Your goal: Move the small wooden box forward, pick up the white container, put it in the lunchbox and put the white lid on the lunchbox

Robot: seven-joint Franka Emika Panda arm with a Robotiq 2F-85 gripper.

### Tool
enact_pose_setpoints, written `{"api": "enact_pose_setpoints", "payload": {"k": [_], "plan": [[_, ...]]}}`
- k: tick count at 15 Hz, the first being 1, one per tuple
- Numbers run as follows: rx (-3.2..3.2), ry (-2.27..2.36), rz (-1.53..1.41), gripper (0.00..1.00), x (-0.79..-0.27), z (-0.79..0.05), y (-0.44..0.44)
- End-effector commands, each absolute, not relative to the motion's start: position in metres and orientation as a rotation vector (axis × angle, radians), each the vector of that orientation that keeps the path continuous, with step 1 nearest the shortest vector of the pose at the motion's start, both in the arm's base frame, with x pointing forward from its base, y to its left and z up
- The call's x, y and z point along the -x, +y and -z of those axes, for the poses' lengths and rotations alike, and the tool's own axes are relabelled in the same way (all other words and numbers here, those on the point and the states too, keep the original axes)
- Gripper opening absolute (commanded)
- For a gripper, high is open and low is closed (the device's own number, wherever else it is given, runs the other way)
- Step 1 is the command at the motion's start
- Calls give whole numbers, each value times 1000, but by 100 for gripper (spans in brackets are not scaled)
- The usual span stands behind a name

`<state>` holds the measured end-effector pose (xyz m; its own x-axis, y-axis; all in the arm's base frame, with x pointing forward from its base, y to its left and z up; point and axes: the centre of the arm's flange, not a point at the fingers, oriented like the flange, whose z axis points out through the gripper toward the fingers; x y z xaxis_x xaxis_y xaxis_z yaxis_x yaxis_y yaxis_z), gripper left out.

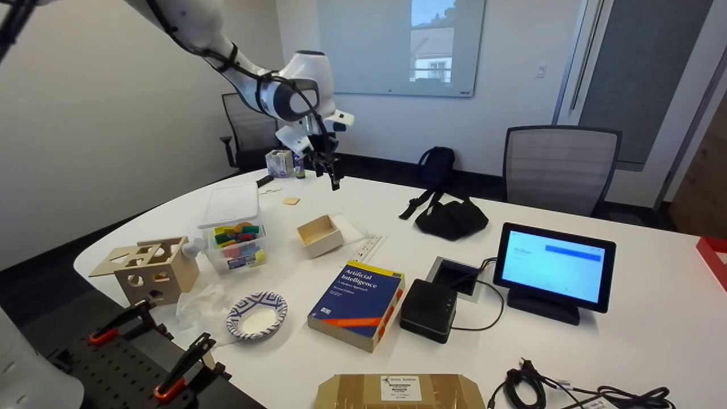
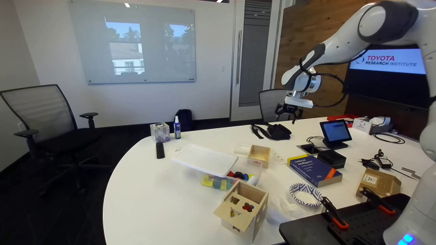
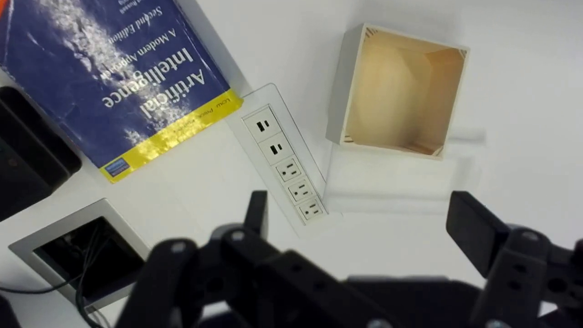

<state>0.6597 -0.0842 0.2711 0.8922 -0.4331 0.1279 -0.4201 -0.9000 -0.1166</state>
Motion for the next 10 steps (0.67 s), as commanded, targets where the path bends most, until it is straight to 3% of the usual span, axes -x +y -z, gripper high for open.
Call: {"api": "enact_pose_setpoints", "payload": {"k": [1, 10], "plan": [[3007, 678, 102, 100, -732, -212, -84], [3005, 619, -191, 100, -746, -92, -65]]}}
